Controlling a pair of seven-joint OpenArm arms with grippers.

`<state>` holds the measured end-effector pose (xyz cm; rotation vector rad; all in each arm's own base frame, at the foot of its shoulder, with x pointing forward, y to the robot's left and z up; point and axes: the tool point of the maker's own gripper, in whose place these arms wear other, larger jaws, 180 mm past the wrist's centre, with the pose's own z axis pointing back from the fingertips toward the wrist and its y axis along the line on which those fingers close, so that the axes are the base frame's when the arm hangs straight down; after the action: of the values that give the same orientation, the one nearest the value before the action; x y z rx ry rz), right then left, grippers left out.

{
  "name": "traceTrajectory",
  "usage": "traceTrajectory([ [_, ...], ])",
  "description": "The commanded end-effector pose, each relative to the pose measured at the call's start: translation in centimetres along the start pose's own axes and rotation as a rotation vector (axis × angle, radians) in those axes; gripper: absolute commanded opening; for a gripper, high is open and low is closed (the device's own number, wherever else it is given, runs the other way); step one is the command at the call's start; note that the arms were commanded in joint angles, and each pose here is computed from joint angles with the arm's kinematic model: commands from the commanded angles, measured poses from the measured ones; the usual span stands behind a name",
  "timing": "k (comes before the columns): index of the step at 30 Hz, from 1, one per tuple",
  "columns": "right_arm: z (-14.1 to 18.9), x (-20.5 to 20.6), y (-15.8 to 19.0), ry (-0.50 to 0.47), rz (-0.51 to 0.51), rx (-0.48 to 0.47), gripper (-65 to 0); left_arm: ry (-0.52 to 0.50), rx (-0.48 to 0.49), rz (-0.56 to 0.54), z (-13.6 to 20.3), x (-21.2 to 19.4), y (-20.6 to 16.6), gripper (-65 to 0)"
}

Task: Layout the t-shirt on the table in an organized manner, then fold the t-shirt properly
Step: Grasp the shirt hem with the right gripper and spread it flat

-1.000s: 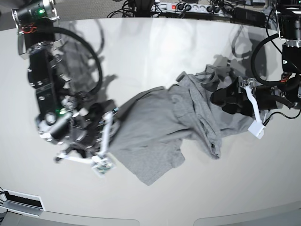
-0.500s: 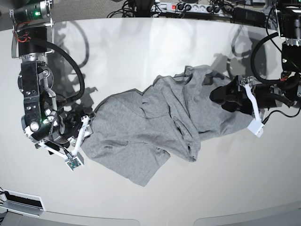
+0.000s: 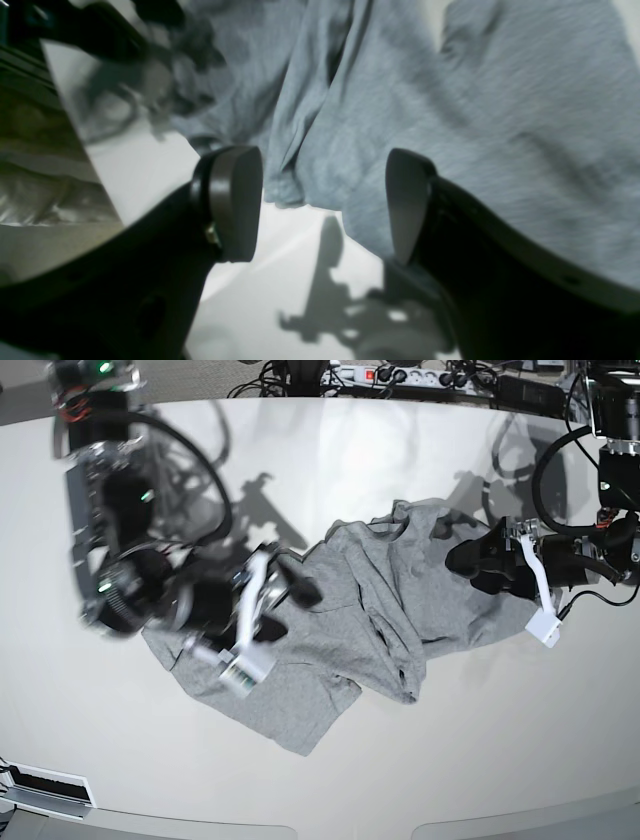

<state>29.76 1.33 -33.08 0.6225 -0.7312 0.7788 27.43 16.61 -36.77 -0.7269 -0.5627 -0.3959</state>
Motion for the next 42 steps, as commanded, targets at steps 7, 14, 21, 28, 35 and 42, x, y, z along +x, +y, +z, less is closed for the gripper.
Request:
traceTrajectory([
  [7,-4.1,-3.4,0.8,0.077,-0.038,-0.095,-24.8,-0.038,0.000,-0.024,0.7,1.3,0.0,-22.0],
  [14,-6.2,-8.1,-2.2,0.221,-0.009,-0.325,-25.5,-0.043,0.000,-0.025,0.7,1.4,0.0,-22.0],
  [21,-5.5,-8.2,-3.9,0.307,0.004,-0.389,-65.0,-0.046,-0.001,-0.024,0.7,1.5,0.0,-22.0],
  [28,-6.2,-6.6,-2.7,0.274,0.015,-0.281,-49.1,-0.048,-0.003,-0.023,0.7,1.5,-0.1,-22.0],
  [35,-6.4,-5.6,-3.4,0.192,-0.010,-0.339,-38.2,-0.048,-0.003,-0.023,0.7,1.5,-0.1,-22.0],
  [42,-5.0,-6.7,-5.3,0.298,0.071,-0.445,-65.0,-0.049,-0.003,-0.023,0.7,1.5,-0.1,-22.0],
])
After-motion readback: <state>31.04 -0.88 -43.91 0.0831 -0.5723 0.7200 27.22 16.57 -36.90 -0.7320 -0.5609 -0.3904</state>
